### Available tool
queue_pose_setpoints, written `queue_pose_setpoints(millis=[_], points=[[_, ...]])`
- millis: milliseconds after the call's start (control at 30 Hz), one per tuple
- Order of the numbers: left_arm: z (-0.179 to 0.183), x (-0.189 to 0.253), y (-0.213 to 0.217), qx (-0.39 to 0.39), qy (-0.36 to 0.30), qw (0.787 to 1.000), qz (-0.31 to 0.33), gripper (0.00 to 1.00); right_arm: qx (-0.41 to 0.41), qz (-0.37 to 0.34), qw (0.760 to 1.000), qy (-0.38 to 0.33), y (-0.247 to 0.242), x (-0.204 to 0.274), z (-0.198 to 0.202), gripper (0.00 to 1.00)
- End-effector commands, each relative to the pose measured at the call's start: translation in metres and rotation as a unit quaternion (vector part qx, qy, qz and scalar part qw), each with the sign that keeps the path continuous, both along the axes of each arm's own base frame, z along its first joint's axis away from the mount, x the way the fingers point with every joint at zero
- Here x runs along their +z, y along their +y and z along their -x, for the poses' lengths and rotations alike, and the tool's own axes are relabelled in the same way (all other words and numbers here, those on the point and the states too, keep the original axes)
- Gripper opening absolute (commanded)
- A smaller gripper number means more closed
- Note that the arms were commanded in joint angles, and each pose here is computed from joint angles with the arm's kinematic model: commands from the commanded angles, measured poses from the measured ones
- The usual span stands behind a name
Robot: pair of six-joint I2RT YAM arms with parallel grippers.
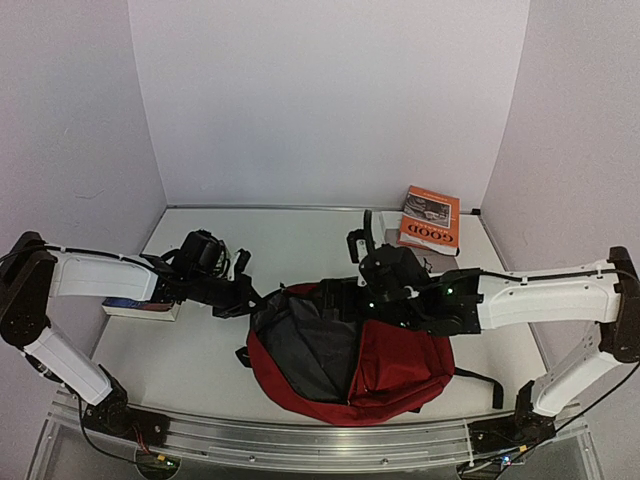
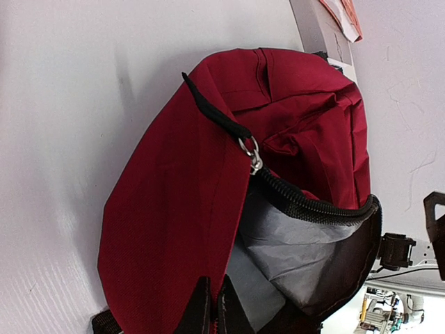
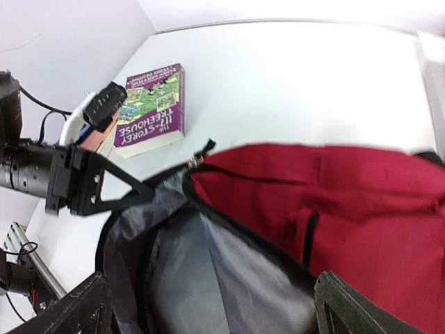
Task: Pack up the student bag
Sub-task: Unzip the student bag at the center of the board.
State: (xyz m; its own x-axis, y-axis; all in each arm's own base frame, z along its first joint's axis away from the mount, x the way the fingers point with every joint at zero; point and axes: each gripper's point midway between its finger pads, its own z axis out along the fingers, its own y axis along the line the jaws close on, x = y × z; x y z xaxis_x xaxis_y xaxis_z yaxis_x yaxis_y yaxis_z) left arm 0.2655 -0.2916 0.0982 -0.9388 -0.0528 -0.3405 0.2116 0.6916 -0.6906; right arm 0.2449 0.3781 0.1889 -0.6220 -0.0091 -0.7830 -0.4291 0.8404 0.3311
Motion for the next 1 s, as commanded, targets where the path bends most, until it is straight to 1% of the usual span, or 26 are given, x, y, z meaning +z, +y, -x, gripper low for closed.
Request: queue_pose_setpoints(millis=[0, 100, 167, 200, 233, 267, 300, 367, 400, 433, 467, 500, 600, 667, 767, 967], points=[[-0.004, 0.026, -0.006, -0.008, -0.037, 0.999, 0.03, 0.0, 0.09, 0.108, 0.99, 0.001, 0.016, -0.04, -0.015, 0.98], [-0.004, 0.029, -0.006, -0.006, -0.039, 0.999, 0.032, 0.0, 0.137, 0.142, 0.98, -0.012, 0.034, -0.052, -0.02, 0.98], [-0.005, 0.03, -0.006, -0.005, -0.041, 0.999, 0.033, 0.0, 0.151, 0.157, 0.976, -0.021, 0.041, -0.056, -0.026, 0.98], [-0.005, 0.031, -0.006, -0.004, -0.041, 0.999, 0.034, 0.0, 0.15, 0.163, 0.975, -0.022, 0.042, -0.059, -0.032, 0.96], [-0.005, 0.032, -0.006, -0.004, -0.042, 0.999, 0.033, 0.0, 0.15, 0.168, 0.974, -0.02, 0.042, -0.063, -0.037, 0.91], [-0.005, 0.033, -0.005, -0.002, -0.043, 0.999, 0.032, 0.0, 0.152, 0.17, 0.974, -0.017, 0.042, -0.065, -0.039, 0.82], [-0.006, 0.032, -0.004, 0.002, -0.044, 0.999, 0.029, 0.0, 0.155, 0.168, 0.973, -0.012, 0.042, -0.066, -0.041, 0.71], [-0.007, 0.031, 0.003, 0.02, -0.04, 0.999, 0.014, 0.0, 0.142, 0.165, 0.976, -0.01, 0.035, -0.064, -0.045, 0.33], [-0.01, 0.032, 0.009, 0.035, -0.041, 0.999, 0.003, 0.0, 0.126, 0.167, 0.978, -0.011, 0.028, -0.062, -0.048, 0.18], [-0.013, 0.033, 0.014, 0.05, -0.043, 0.998, -0.007, 0.0, 0.102, 0.169, 0.98, -0.01, 0.018, -0.061, -0.052, 0.06], [-0.015, 0.034, 0.021, 0.064, -0.043, 0.997, -0.016, 0.0, 0.074, 0.171, 0.982, -0.01, 0.005, -0.058, -0.058, 0.02], [-0.017, 0.036, 0.028, 0.075, -0.044, 0.996, -0.022, 0.0, 0.046, 0.168, 0.985, -0.008, -0.009, -0.053, -0.063, 0.0], [-0.027, 0.041, 0.048, 0.105, -0.047, 0.993, -0.027, 0.0, -0.036, 0.153, 0.987, 0.014, -0.059, -0.051, -0.077, 0.0], [-0.032, 0.041, 0.062, 0.122, -0.045, 0.991, -0.03, 0.0, -0.076, 0.141, 0.987, 0.025, -0.09, -0.049, -0.083, 0.0], [-0.042, 0.039, 0.083, 0.142, -0.038, 0.989, -0.033, 0.0, -0.126, 0.124, 0.984, 0.039, -0.127, -0.047, -0.088, 0.0], [-0.067, 0.032, 0.119, 0.176, -0.042, 0.982, -0.049, 0.0, -0.208, 0.095, 0.97, 0.087, -0.194, -0.064, -0.097, 0.0]])
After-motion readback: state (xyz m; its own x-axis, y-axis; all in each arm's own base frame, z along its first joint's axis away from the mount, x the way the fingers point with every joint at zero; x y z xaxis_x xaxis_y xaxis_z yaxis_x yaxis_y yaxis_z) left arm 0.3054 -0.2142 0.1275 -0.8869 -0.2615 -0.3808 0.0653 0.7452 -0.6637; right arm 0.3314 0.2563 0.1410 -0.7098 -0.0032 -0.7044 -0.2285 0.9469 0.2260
